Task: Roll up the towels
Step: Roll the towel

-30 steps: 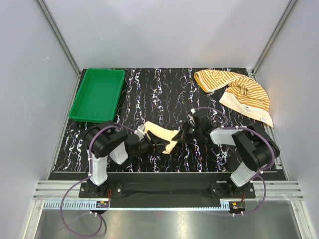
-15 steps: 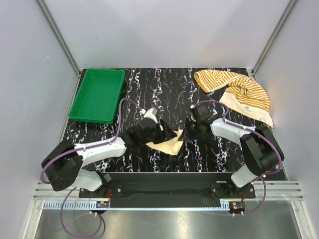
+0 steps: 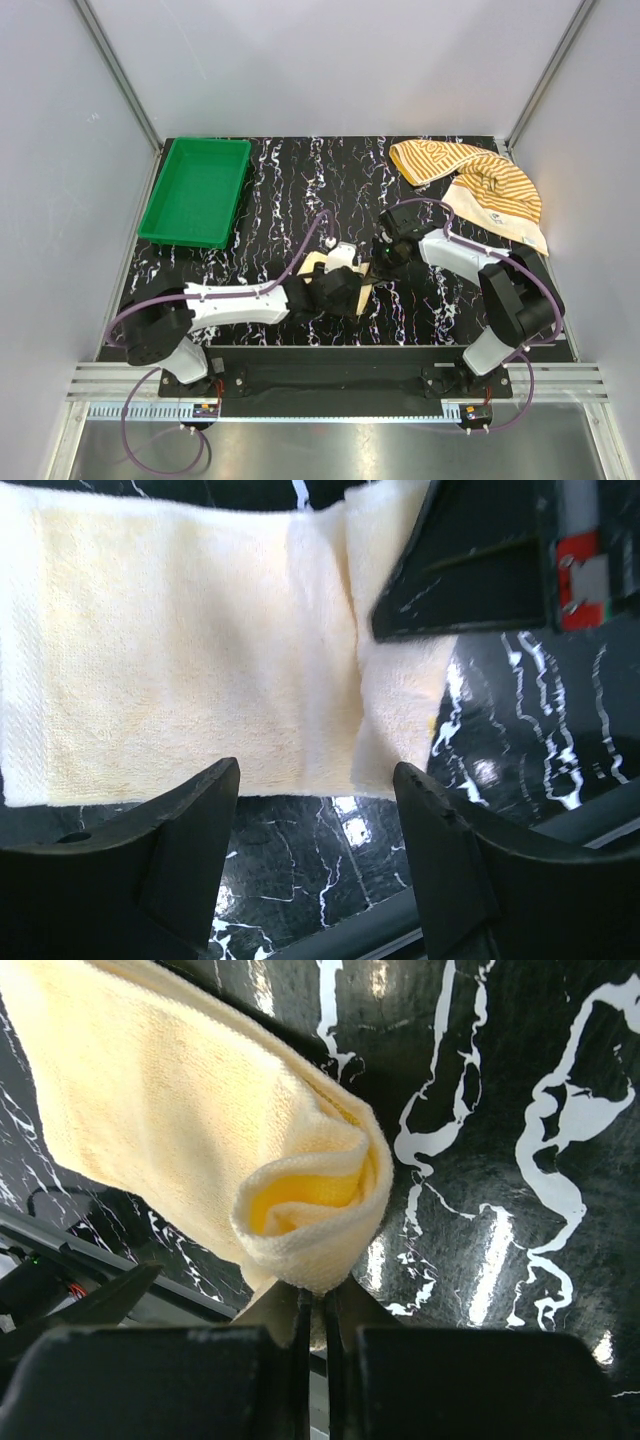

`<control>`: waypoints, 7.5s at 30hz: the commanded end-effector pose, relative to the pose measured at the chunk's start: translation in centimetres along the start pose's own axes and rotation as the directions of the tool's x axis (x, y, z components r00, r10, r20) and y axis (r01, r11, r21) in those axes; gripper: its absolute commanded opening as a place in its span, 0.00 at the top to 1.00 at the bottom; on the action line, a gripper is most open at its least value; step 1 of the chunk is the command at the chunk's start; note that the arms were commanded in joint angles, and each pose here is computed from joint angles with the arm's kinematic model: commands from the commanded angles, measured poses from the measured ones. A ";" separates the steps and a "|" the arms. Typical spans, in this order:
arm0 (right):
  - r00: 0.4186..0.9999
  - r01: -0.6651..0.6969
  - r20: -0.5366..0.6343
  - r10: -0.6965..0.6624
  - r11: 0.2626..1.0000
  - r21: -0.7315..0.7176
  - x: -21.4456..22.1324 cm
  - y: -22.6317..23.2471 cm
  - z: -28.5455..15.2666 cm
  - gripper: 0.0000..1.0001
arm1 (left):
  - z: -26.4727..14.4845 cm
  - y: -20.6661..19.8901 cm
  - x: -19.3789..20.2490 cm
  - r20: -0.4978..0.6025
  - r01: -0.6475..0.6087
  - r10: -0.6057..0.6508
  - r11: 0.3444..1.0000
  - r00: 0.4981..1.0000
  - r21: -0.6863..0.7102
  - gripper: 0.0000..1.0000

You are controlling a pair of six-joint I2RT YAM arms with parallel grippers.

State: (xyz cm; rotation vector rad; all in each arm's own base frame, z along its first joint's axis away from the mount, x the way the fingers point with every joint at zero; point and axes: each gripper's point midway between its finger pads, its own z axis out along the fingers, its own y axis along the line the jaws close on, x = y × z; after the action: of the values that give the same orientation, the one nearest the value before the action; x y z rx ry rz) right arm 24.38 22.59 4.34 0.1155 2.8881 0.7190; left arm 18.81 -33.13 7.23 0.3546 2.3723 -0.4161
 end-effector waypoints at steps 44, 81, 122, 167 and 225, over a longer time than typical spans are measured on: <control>0.997 0.031 -0.071 -0.027 0.998 0.048 0.7 -0.5 0.9 1.00 | 3.1 -4.5 2.5 0.021 -0.469 0.493 0.841 0.870 -0.271 0.35; 0.983 -0.060 0.179 0.033 0.987 0.146 -8.0 -5.0 -8.1 0.12 | 0.4 -4.6 3.4 0.007 -0.212 0.214 0.972 0.977 -0.102 1.00; 0.986 0.100 0.167 -0.017 0.858 -0.504 2.7 3.5 -1.3 0.21 | -0.5 -0.7 4.6 -0.340 0.743 -0.661 0.611 0.669 0.273 1.00; 0.999 0.044 0.040 -0.037 0.978 -0.206 2.9 3.5 0.2 0.98 | -2.9 4.3 1.1 -0.040 0.327 -0.326 0.945 0.944 0.018 0.30; 0.993 0.026 0.118 -0.031 0.999 0.047 -0.6 -0.3 -5.0 0.27 | 1.3 -1.6 4.0 -0.115 0.115 -0.101 0.986 0.988 0.122 1.00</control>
State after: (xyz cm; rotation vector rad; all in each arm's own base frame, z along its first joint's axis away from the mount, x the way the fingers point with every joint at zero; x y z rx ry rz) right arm 23.12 20.60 6.94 0.1307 2.8786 0.6131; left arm 16.36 -33.98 3.37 0.3820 2.4373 -0.4332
